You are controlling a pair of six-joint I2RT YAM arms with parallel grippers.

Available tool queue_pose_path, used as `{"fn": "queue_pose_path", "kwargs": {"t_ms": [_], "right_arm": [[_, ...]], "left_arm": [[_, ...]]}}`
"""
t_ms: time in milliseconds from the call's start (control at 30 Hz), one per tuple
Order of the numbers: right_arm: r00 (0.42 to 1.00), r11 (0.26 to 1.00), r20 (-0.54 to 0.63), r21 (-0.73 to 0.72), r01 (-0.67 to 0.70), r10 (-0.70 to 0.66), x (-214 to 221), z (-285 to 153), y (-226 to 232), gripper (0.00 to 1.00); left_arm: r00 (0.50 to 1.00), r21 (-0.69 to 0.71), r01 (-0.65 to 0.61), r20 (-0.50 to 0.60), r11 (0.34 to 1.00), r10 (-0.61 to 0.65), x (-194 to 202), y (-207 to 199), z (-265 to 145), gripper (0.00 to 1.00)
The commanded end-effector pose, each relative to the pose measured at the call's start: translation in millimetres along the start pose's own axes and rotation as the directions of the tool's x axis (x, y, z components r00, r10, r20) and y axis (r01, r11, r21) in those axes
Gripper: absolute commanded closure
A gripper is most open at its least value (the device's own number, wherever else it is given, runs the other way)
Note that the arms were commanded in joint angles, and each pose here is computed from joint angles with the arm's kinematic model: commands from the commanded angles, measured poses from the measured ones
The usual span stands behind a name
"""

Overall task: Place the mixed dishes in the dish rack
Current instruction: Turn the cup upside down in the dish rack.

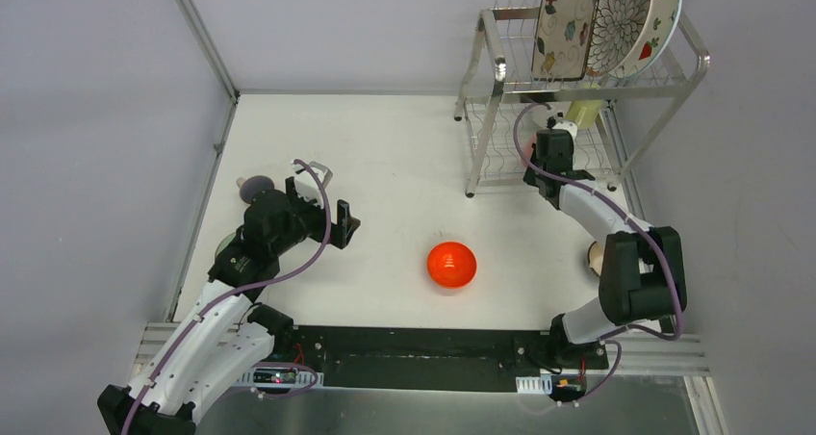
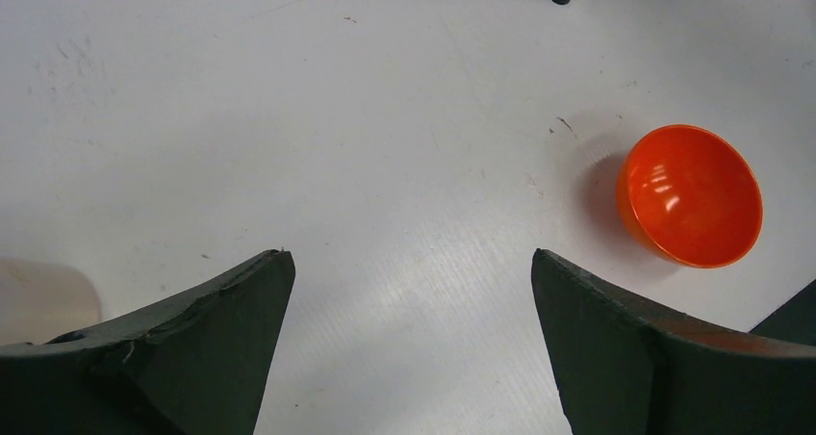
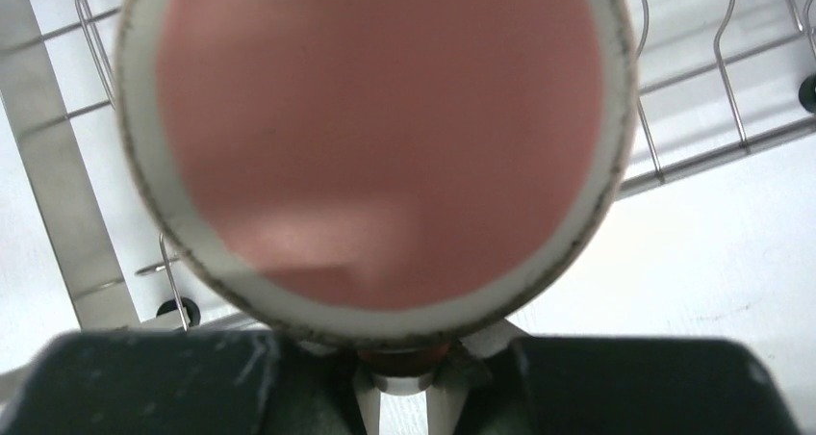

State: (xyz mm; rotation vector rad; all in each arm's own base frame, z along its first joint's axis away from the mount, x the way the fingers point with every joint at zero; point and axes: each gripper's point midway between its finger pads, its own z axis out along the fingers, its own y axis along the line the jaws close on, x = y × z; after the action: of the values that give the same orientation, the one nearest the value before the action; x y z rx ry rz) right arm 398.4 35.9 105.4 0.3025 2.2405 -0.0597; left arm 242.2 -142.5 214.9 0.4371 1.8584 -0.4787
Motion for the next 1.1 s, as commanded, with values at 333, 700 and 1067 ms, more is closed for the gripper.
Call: {"fn": "queue_pose_path", "kwargs": {"t_ms": [333,700,1067], "right_arm": [[0.989,1.0,0.147,-0.008,-0.004,0.005,-75,22,10,1.0],[0.994,1.0,0.112,-0.017,0.015,-0.013,-73,43,4,1.0],[0.994,0.998,0.106,-0.066,-0.018,0.025,-70,64,0,1.0]], "left_arm": [[0.998,-0.008,-0.031,0.054,0.999,0.031,-15,0,-6,0.01],[0.998,-0.01,-0.032,0.061,0.999,0.032,-15,0,-8,0.01],[0.998,-0.012,-0.031,0.054,0.999,0.031,-14,1,-6,0.01]]}}
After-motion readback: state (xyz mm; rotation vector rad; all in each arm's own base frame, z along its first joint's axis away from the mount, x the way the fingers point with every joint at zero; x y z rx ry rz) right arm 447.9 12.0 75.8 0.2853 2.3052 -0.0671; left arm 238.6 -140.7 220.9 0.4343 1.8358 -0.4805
